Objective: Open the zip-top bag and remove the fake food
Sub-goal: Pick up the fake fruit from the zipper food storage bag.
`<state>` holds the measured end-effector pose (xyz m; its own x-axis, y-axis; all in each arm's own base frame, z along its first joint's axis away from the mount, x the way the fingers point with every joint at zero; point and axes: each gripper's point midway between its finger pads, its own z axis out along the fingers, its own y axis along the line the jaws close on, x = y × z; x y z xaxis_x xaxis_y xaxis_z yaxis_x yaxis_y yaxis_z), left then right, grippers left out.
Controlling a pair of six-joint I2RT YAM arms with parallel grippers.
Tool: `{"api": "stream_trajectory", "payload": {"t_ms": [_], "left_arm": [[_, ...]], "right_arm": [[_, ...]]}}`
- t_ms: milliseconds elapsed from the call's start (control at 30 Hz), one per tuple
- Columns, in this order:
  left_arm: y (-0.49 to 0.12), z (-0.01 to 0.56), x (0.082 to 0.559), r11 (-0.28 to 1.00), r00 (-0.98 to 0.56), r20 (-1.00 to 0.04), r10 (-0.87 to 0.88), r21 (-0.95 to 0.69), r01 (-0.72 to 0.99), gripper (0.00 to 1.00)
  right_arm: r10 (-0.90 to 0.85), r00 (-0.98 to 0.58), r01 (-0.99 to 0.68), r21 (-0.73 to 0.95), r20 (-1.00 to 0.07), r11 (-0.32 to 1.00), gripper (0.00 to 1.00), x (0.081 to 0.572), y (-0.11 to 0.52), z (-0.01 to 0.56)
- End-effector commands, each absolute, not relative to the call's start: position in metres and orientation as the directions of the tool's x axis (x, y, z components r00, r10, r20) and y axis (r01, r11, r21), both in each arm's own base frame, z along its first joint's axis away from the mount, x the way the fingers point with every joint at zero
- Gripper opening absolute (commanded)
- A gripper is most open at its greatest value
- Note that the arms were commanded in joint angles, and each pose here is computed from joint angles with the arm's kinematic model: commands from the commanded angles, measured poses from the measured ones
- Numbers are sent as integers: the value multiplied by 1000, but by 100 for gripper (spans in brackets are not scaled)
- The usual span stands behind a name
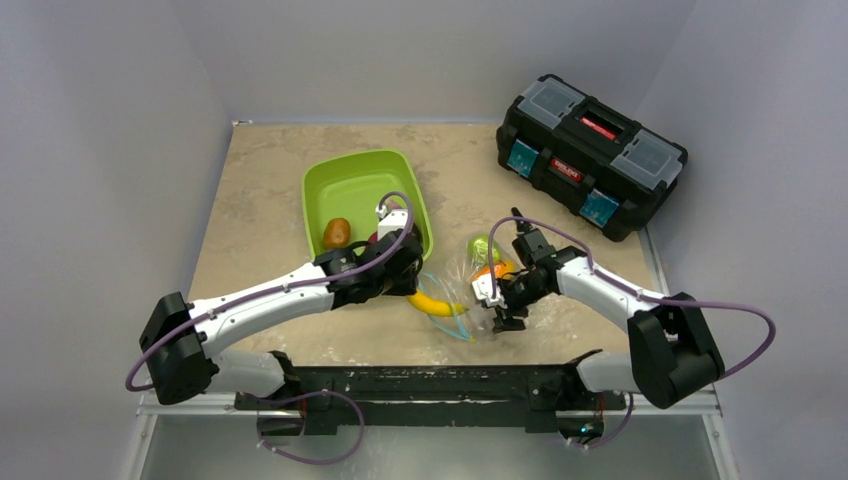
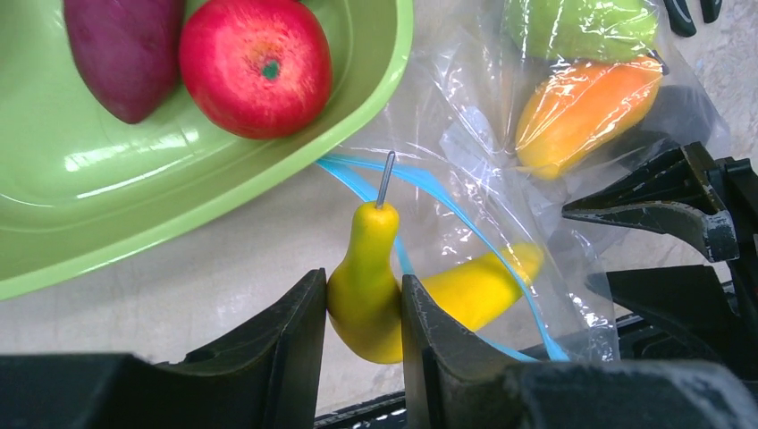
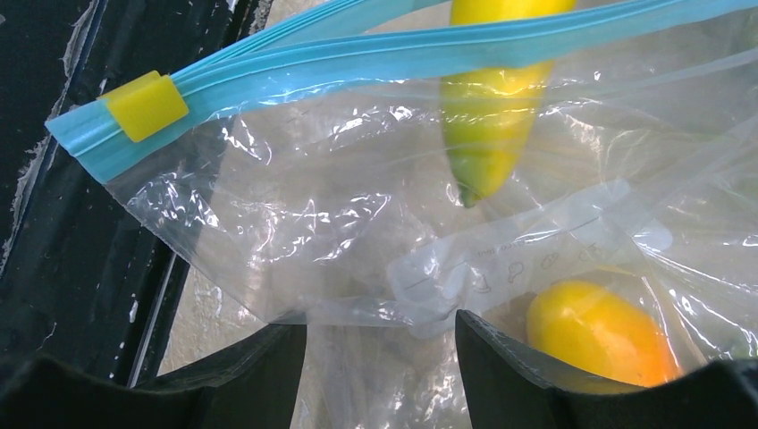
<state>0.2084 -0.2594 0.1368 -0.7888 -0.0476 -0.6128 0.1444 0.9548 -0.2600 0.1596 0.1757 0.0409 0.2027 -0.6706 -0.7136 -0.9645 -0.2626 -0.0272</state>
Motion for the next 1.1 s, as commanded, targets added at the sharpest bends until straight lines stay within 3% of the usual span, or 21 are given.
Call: {"api": "stream_trajectory", "payload": {"t_ms": [0,600,1067], "left_arm": [[-245,173,226,959,-709,-705,-3,-203,198,0],[-196,223,250,937,-561,-783,269,79,340,0],[-164,247,278,941,-505,-813,289,144,307,0]], "right_arm": [[-636,222,-960,-52,-740,-274,60,160,180,53],[-643,215,-963,-49,-735,-265,60,163,178,51],[-650,207,-964,-37,-731,-265,60,163,177,48]]}}
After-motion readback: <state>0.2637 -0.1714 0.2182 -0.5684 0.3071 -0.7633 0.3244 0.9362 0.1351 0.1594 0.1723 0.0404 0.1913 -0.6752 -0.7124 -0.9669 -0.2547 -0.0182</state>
